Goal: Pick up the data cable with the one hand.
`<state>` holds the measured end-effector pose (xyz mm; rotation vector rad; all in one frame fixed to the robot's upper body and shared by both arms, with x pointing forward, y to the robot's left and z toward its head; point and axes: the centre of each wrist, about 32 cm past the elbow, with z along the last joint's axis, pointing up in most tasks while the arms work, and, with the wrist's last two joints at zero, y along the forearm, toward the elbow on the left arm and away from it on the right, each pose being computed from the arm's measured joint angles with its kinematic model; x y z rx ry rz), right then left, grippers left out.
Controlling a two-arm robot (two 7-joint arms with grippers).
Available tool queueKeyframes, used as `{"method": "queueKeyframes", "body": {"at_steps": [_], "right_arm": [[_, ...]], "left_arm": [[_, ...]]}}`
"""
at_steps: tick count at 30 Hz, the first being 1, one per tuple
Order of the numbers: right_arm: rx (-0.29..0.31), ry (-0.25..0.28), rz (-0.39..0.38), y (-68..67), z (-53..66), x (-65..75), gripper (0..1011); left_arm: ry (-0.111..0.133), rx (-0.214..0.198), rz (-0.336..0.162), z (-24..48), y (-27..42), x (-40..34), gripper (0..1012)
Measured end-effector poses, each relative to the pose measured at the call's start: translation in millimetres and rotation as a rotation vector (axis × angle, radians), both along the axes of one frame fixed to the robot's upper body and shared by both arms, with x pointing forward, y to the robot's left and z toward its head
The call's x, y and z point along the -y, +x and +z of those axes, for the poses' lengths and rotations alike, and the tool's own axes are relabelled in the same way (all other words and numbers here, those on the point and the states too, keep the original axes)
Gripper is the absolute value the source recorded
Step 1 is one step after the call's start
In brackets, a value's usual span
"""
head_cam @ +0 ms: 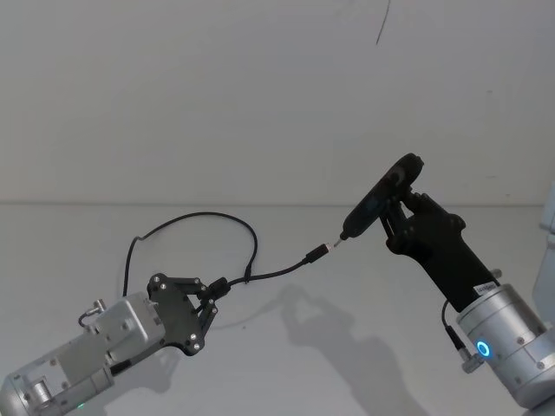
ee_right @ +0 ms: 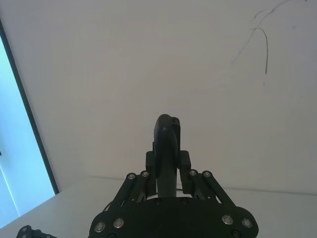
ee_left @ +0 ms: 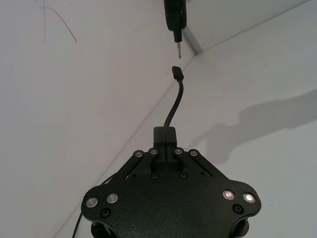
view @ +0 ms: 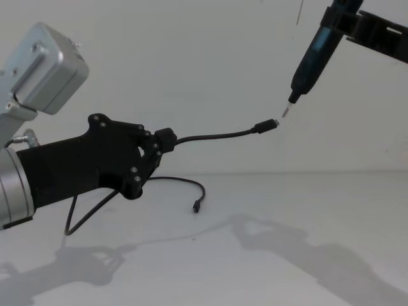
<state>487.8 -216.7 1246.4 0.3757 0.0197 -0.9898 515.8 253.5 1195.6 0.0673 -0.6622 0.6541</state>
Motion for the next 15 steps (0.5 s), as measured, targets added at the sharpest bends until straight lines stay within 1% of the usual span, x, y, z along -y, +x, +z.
{"method": "queueKeyframes", "body": {"at_steps": [15], "right_arm": [[-0.004,0.008,-0.004,6.6,-3.4,2.7,269]], "left_arm": [[0.0,0.0,0.0,0.0,0.0,0.0,20]]}}
